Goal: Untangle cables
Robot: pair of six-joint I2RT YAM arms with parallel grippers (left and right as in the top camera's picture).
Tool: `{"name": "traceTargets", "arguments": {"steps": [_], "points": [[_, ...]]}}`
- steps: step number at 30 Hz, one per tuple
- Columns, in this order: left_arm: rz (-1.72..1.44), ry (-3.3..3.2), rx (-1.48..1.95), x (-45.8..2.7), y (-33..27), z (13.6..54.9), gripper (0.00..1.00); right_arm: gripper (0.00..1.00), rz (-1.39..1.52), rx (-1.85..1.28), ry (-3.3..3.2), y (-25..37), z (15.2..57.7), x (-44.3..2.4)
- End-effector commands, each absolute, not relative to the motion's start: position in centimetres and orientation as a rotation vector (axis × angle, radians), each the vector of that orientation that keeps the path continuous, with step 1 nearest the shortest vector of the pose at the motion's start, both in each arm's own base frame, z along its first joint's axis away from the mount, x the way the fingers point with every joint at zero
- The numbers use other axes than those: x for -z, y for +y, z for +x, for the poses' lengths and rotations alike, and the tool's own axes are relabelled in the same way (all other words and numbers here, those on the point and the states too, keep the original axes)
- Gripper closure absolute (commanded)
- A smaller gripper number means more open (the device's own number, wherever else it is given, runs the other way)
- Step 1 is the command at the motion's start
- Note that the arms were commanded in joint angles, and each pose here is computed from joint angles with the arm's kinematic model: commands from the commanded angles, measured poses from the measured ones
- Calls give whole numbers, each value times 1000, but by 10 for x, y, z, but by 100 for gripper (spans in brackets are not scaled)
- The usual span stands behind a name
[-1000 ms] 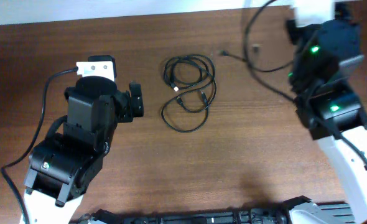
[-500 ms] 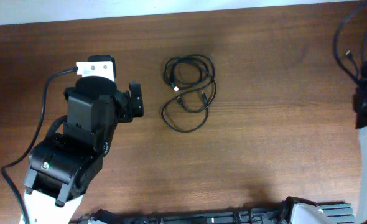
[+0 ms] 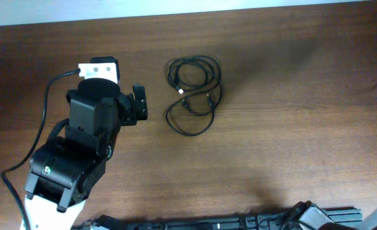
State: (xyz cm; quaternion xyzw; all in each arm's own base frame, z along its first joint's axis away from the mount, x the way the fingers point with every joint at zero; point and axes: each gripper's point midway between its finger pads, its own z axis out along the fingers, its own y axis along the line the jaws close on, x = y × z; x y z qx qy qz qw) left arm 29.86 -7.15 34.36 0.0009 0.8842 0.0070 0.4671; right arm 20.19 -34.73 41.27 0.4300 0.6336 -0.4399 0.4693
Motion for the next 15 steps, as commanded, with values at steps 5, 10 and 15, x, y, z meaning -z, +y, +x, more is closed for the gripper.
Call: {"name": "traceTargets", "arguments": {"steps": [5, 10, 15], "points": [[-11, 2166, -4, -346, -72, 299, 1, 96, 1076, 878, 1610, -376, 206, -384], [-11, 2166, -4, -346, -72, 299, 1, 96, 1113, 824, 1734, -388, 217, -341], [-11, 2166, -3, -346, -72, 299, 1, 96, 1186, 775, 1857, -399, 225, -290]]}}
